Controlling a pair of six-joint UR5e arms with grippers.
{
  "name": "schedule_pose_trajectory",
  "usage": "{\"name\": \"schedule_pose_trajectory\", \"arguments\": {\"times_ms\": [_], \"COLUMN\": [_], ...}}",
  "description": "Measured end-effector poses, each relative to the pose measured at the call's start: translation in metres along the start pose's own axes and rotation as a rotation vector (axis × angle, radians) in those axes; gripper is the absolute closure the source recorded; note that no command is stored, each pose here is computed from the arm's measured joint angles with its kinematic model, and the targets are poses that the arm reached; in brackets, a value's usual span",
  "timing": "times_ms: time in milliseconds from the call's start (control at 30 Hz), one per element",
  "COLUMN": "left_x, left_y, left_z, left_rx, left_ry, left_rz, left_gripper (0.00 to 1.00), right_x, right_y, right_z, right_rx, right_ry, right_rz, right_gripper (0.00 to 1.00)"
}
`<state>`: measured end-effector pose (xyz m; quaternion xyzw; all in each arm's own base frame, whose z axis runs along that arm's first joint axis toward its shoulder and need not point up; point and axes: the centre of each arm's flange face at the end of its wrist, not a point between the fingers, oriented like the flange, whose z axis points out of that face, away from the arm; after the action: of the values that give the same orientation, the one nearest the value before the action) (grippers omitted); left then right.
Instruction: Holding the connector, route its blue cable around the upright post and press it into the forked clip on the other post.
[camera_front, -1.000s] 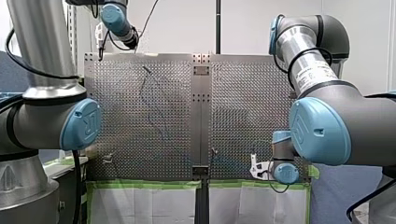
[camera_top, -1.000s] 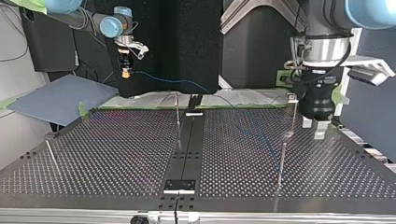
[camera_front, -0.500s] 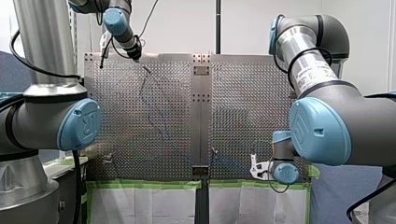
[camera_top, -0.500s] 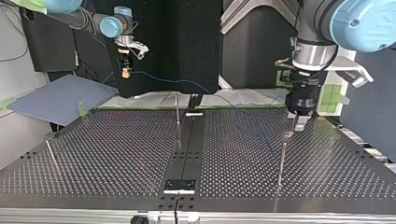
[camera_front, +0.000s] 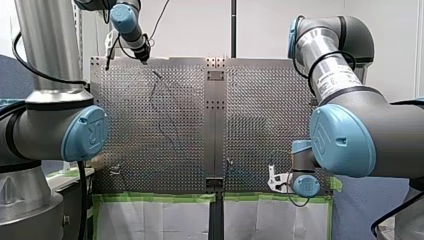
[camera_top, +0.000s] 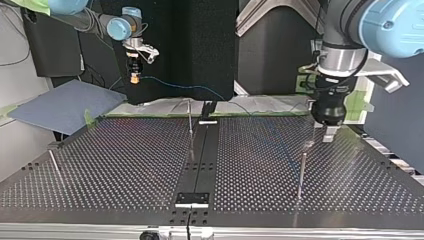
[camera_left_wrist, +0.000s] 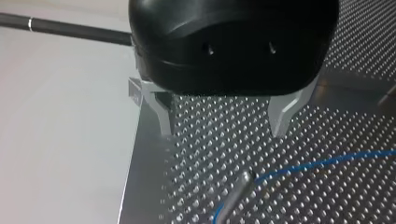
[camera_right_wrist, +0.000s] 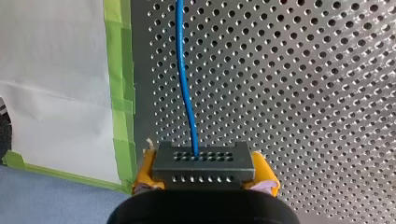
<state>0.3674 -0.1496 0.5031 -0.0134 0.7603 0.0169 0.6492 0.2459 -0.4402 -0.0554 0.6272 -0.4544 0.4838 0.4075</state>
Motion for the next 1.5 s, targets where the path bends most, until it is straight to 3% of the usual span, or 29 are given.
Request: {"name": "schedule_pose_trajectory", "arguments": {"times_ms": [200,467,900,1500], "left_x": [0.0010,0.0015,0.0018,0.0022], "left_y": [0.0009,0.0031,0.0070,0.0071], "left_z": [-0.0011,-0.0013,-0.0013,-0.0010], "left_rx": [-0.010,-0.035,-0.076,-0.081], "left_ry": [0.010,0.011,0.008,0.009], "left_rz": [-0.003,-0.051,-0.085,-0.103], "left_gripper": [0.01,0.01,0.01,0.01], "right_x": [-0.0001,-0.0001,0.0000,0.0004], "right_y": [0.0000,-0.0001,0.0000,-0.0003], "right_z": [-0.0001,-0.0001,0.0000,0.0001], "right_rx": [0.001,0.002,0.003,0.006], "right_ry": [-0.001,-0.001,-0.001,0.000], "right_rz": [0.000,0.000,0.000,0.000], "right_gripper": [1.00,1.00,1.00,1.00]}}
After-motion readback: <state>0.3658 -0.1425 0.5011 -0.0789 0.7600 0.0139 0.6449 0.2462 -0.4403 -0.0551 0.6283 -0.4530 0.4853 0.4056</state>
